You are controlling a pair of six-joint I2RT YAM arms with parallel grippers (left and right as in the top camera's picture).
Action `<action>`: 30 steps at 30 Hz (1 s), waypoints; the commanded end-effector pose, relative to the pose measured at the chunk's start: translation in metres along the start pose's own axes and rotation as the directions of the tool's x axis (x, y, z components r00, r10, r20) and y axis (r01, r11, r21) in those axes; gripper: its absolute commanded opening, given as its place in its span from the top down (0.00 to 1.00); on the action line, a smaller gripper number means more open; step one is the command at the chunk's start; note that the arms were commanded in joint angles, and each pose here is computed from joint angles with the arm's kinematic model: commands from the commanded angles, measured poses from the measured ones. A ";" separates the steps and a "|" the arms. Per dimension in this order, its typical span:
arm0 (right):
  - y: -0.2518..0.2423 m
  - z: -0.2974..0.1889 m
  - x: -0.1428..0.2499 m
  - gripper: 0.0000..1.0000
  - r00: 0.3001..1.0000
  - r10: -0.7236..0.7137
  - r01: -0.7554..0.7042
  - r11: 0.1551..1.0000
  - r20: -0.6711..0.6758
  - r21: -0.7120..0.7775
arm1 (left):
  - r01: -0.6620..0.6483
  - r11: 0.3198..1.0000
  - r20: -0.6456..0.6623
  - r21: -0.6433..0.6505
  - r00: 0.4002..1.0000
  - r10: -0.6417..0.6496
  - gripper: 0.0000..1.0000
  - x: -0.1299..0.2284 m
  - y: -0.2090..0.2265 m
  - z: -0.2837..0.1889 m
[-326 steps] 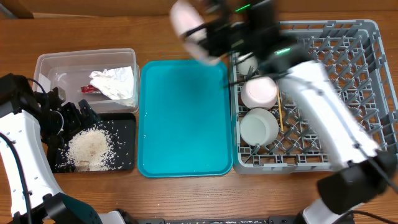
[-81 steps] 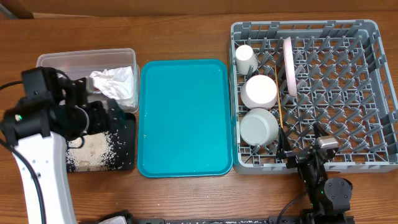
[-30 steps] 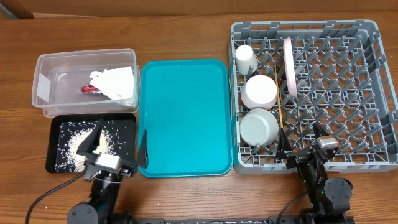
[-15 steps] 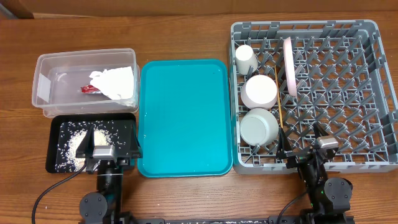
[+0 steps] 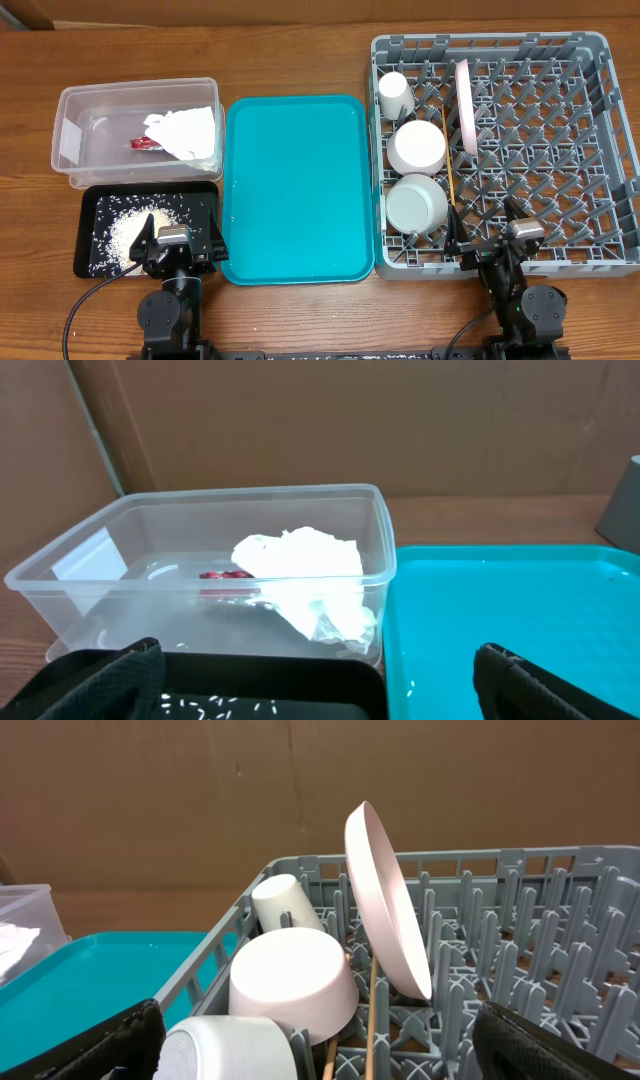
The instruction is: Sort waste into correct bins and load items into the dishwasher
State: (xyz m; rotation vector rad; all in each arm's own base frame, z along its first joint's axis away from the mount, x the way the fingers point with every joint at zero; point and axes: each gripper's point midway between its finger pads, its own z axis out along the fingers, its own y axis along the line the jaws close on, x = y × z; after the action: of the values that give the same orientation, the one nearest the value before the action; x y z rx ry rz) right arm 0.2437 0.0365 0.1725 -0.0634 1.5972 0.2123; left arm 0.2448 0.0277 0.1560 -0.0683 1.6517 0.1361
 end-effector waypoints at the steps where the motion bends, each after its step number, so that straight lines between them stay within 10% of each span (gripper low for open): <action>1: -0.001 0.000 0.002 0.00 1.000 -0.007 0.007 1.000 0.005 0.005 | -0.032 0.999 0.010 -0.010 0.999 0.032 0.00 -0.002 0.001 0.000; 30: -0.001 0.000 0.002 0.00 1.000 -0.007 0.007 1.000 0.005 0.005 | -0.036 0.999 0.014 0.039 0.999 0.035 0.00 -0.002 -0.011 -0.001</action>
State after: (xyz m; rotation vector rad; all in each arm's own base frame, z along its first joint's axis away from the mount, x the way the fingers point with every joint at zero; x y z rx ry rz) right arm 0.2437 0.0365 0.1725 -0.0631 1.5973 0.2126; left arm 0.2458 0.0158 0.1562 -0.0162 1.6517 0.1132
